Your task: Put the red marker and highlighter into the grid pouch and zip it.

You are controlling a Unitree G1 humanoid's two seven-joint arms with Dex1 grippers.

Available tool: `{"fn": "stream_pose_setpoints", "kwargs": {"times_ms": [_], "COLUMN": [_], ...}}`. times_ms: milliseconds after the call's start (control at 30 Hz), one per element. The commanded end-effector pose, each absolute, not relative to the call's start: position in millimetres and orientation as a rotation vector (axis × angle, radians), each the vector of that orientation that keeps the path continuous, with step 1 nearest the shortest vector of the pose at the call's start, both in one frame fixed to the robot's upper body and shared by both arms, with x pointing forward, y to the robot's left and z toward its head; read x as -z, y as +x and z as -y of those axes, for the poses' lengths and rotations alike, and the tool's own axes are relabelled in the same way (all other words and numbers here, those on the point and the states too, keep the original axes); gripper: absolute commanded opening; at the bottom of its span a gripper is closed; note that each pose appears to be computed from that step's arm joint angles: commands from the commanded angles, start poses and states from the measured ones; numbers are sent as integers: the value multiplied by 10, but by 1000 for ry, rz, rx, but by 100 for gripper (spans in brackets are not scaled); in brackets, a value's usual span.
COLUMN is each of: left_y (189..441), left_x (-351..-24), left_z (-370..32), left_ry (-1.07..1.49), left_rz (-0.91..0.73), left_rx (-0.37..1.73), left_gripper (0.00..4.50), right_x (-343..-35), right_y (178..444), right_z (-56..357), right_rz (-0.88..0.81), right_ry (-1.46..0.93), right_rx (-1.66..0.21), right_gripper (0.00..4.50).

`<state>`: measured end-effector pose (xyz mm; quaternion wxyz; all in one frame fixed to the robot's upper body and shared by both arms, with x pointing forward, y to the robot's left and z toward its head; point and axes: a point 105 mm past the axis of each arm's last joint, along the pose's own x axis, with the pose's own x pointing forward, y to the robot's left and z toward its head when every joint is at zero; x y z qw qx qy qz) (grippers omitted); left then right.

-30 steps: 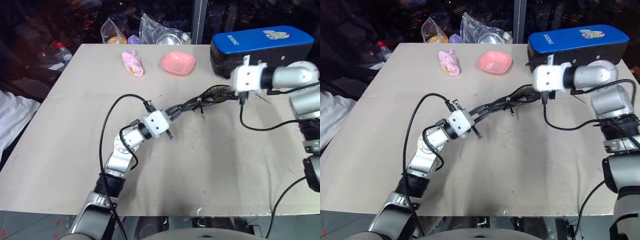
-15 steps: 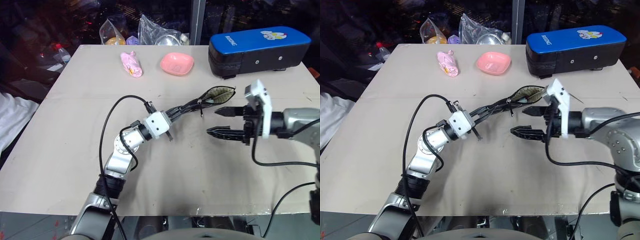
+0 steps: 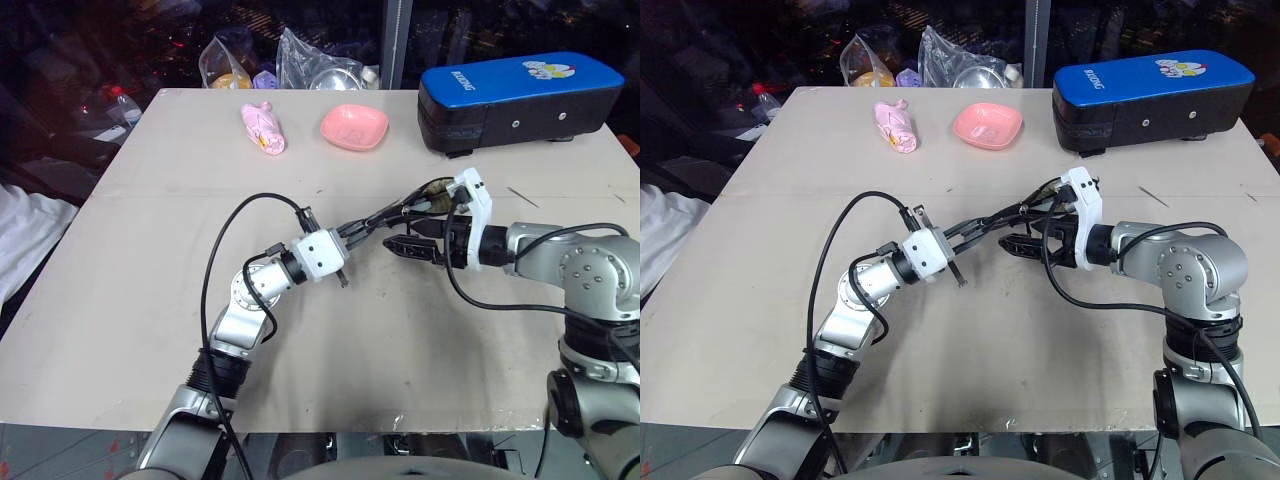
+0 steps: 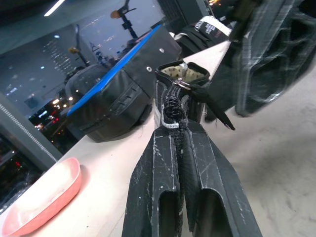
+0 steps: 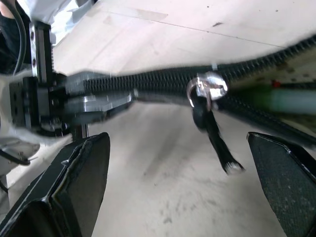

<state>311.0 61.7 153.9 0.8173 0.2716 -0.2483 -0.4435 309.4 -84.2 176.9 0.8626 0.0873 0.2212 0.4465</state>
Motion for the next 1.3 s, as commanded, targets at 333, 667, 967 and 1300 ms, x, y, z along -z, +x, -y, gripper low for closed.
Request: {"fn": "stream_pose_setpoints", "kwargs": {"times_ms": [333,667,967,1300], "left_y": [2962,2969,3013,3110], "left_x": [-1567,-1554,-1548,-1549], "left_z": [-542,-578,-643,-715], "left_ry": [638,649,656,668], "left_rz": [594,588,580,570], "left_rx": [1019,1002,966,909], "left_gripper": [0,0,0,0], "right_x": [-1869,-1831,-1931,-1923], "right_y": [3144,3164,3489,3640], "right_z": [879,1004,1767,2106], "right_rz": [-447,-456,-346,-290], "right_ry": [273,303,277,248], "right_rx": [-881,-808,-467,-309], "right_gripper": [145,5,5,33]}}
